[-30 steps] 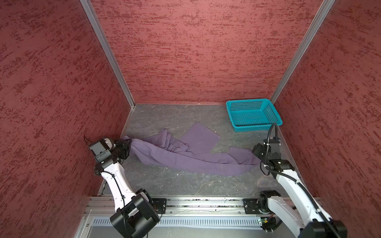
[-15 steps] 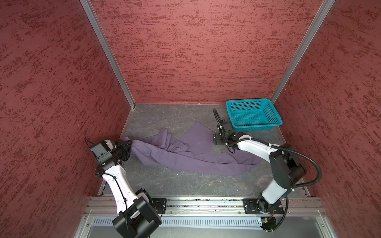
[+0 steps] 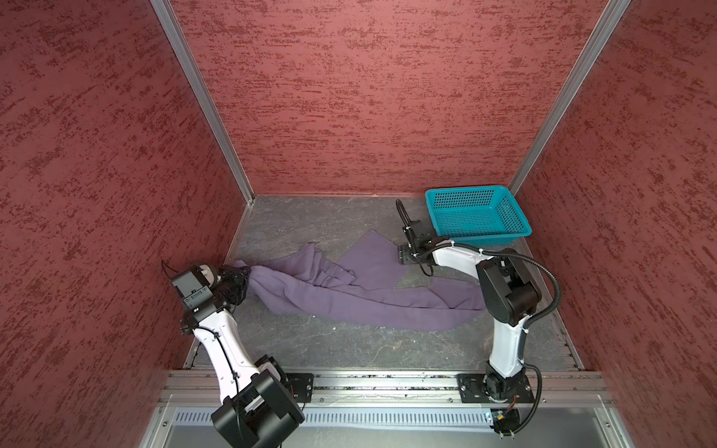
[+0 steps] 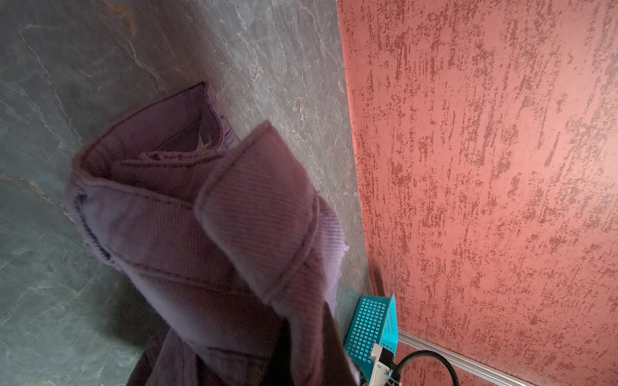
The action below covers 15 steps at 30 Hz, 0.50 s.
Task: Fold and stack the trousers
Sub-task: Flatten out the trousers at the center of the table.
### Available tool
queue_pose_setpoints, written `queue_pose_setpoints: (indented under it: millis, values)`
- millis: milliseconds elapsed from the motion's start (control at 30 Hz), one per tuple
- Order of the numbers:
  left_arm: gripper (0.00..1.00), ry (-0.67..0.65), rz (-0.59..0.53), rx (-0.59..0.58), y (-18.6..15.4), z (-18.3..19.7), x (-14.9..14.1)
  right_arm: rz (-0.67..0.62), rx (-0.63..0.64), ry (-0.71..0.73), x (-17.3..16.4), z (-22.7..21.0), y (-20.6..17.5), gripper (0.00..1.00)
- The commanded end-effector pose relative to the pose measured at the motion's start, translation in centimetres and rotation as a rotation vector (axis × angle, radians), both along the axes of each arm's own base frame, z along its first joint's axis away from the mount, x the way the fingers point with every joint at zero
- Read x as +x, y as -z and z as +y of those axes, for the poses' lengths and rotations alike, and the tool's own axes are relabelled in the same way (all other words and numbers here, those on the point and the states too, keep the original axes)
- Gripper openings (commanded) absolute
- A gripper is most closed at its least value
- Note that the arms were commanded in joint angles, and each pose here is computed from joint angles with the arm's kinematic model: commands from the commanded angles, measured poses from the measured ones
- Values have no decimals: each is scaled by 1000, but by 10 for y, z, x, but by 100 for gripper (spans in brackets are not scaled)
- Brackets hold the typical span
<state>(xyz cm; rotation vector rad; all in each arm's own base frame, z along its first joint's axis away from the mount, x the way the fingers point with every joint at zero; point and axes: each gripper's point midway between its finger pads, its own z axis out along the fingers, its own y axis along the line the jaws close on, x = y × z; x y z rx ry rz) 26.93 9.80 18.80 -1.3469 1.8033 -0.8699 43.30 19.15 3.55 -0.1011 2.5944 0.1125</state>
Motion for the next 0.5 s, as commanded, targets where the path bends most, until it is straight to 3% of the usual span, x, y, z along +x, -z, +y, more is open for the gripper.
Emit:
queue_pose_setpoints:
  millis: [0,133,267,400,467]
  values:
    - [0,32,-15,2,1,-5,2,19,41,-13,2,6,1,71]
    - [0,39,-11,2,3,-7,3,30,54,-20,1,8,7,59]
    - [0,58,-7,-1,5,-12,4,41,71,-23,1,11,9,35]
    - [0,69,-10,2,5,-14,4,27,84,-17,5,12,-2,5]
    - [0,74,-13,-1,4,-15,5,-6,77,-16,8,10,-18,0]
